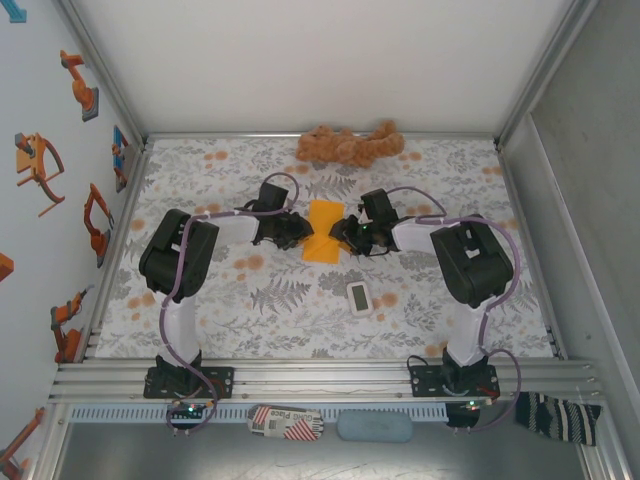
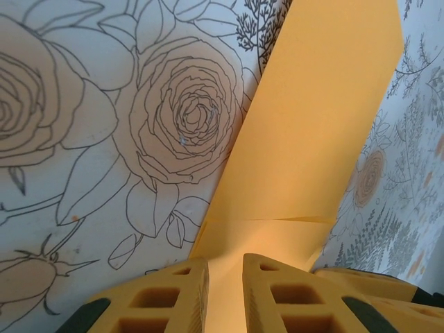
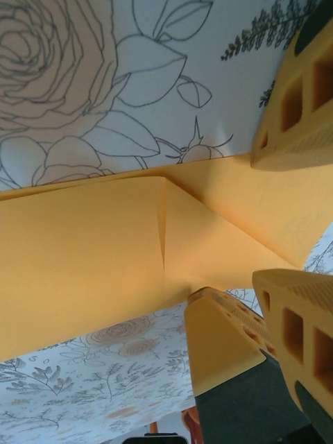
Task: Fold a paper plane with a square sheet of paper (pick it up from the middle)
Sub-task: Turn over the paper at the center of the table.
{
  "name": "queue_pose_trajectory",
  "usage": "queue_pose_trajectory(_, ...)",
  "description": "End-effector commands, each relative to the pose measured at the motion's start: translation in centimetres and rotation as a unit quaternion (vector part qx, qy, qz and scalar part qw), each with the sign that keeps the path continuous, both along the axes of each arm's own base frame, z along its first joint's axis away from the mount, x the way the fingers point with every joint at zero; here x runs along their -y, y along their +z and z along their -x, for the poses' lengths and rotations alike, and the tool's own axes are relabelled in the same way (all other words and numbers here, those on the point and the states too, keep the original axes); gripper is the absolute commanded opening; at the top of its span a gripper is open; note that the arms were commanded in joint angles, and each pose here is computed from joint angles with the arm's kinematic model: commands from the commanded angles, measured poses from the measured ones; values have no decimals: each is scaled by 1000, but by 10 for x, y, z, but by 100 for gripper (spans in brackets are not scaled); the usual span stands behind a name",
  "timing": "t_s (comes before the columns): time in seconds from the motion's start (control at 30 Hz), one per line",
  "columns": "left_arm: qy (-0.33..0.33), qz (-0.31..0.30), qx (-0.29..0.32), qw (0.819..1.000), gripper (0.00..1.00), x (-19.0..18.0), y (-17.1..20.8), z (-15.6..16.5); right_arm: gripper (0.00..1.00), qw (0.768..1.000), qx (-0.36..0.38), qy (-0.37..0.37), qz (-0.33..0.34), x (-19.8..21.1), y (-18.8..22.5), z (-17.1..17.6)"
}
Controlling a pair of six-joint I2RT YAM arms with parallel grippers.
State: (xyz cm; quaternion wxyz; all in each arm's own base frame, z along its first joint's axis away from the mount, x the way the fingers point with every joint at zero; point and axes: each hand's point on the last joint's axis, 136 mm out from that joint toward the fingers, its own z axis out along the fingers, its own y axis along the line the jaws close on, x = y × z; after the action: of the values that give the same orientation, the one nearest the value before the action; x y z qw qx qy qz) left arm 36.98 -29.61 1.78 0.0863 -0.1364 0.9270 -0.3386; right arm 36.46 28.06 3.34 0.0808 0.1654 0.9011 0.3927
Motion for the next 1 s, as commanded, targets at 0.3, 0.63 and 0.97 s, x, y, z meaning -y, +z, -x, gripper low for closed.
queue_pose_trajectory(0.3,32,-10,-54,998,22,-16,-25,16,32,1000,-4,-29,-8,-9,-4,-16)
queue_pose_trajectory(0.63,34,-7,-55,998,22,-17,-25,17,24,1000,0,-25,-17,-16,-5,-24)
queue_pose_trajectory(0.97,36,-1,-54,998,22,-16,-22,16,22,998,21,-31,-51,-22,4,-29)
